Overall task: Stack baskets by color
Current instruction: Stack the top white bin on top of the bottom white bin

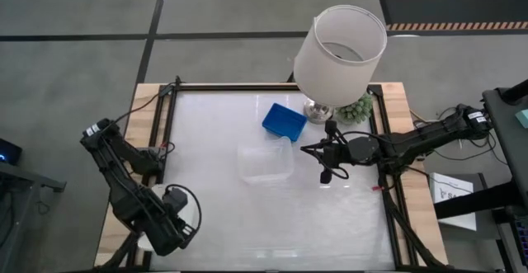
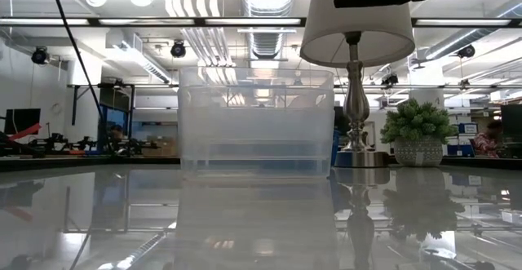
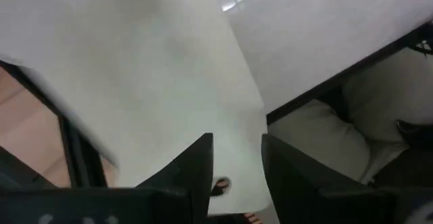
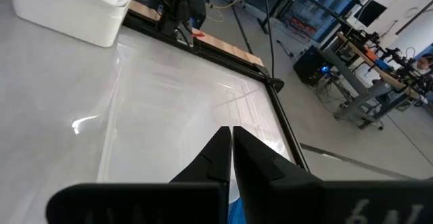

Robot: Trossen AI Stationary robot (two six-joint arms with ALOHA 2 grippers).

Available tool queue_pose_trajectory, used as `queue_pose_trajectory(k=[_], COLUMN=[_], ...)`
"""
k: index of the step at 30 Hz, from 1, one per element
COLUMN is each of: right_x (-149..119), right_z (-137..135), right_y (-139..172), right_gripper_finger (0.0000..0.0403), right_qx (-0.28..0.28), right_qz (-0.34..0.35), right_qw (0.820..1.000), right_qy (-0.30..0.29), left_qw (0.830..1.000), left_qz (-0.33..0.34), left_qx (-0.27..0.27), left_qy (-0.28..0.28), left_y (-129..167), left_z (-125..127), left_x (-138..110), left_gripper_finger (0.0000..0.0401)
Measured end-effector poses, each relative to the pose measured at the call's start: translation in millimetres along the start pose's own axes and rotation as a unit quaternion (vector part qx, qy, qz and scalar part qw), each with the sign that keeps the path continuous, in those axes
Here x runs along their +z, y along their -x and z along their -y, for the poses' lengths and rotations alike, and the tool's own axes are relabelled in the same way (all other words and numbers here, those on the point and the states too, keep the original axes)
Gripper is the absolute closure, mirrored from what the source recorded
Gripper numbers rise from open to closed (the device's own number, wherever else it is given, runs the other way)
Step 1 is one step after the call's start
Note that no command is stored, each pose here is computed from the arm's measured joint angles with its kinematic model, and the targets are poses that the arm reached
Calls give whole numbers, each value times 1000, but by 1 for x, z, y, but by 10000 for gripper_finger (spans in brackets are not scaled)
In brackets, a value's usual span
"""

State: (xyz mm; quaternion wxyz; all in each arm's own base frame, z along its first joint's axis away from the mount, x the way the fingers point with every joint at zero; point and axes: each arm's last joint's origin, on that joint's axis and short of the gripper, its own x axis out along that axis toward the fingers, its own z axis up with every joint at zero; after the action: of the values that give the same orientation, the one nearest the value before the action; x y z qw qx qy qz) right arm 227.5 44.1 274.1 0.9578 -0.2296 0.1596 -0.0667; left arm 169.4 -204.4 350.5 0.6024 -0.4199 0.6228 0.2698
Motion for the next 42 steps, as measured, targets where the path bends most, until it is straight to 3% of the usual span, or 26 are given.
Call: queue_pose_trajectory(k=[14, 23, 29, 35, 42], right_x=[0, 0, 0, 0, 0], right_z=[0, 0, 0, 0, 0], right_y=[0, 0, 0, 0, 0], right_gripper_finger=[394, 394, 394, 394, 394], right_qx=[0, 0, 0, 0, 0], right_qz=[0, 0, 0, -1, -1], right_qw=[1000, 1000, 1000, 1000, 1000], right_qy=[0, 0, 0, 0, 1], left_qw=[999, 1000, 998, 997, 997], left_qz=[6, -10, 15, 68, 71], left_qx=[34, 3, 56, 10, 20], left_qy=[4, 7, 35, 37, 37], left_y=[-15, 5, 5, 3, -3], left_z=[-5, -2, -18, -14, -15], left_x=[3, -2, -7, -8, -7], left_gripper_finger=[292, 292, 292, 292, 292])
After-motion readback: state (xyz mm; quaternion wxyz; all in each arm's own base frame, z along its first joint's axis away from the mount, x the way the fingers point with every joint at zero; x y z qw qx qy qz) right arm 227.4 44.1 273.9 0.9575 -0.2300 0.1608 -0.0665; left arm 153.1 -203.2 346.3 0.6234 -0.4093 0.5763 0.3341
